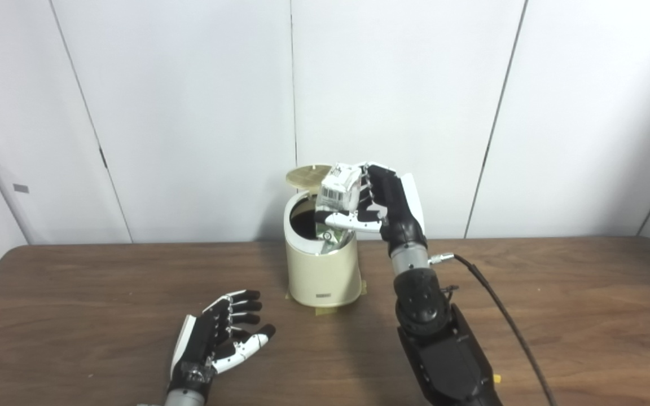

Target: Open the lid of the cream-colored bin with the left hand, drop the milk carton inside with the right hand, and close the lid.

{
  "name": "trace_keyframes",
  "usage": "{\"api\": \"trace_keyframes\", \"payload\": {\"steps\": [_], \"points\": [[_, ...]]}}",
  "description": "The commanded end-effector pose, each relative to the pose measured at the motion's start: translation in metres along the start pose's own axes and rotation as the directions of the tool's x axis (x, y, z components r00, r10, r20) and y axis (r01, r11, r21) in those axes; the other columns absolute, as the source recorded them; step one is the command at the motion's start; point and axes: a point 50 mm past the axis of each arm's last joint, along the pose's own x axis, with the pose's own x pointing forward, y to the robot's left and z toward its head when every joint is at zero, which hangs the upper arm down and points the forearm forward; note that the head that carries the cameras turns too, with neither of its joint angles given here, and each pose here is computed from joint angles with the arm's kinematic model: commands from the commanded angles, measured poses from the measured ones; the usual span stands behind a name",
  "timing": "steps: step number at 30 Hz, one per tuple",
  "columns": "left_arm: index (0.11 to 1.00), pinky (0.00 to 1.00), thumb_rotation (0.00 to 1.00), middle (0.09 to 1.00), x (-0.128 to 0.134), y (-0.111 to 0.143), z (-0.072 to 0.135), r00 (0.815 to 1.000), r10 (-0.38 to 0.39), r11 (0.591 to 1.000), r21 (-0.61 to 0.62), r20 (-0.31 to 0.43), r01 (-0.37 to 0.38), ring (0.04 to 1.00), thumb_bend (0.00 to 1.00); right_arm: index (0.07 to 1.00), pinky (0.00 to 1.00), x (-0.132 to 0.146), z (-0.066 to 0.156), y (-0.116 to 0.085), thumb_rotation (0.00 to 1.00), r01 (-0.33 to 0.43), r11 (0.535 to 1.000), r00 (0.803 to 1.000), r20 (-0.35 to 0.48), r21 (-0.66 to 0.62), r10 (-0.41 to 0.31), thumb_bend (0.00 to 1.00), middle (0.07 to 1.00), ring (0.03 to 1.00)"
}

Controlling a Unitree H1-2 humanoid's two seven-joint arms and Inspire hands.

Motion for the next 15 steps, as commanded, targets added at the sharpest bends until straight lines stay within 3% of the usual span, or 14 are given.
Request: {"api": "trace_keyframes", "payload": {"steps": [1,15], "points": [[0.722,0.56,0.10,0.701,0.005,0.002,0.012,0.999,0.009,1.000,0.011,0.043,-0.009,0.654,0.63,0.508,0.24,0.022,0.042,0.004,0.00,0.021,0.999,0.991,0.132,0.048,-0.027,0.53,0.451,0.313],[0.725,0.57,0.12,0.713,0.003,0.001,0.014,0.999,0.003,1.000,0.017,0.053,-0.004,0.663,0.63,0.508,0.26,0.036,0.044,0.023,0.00,0.015,0.999,0.993,0.120,0.039,-0.019,0.53,0.451,0.329]]}}
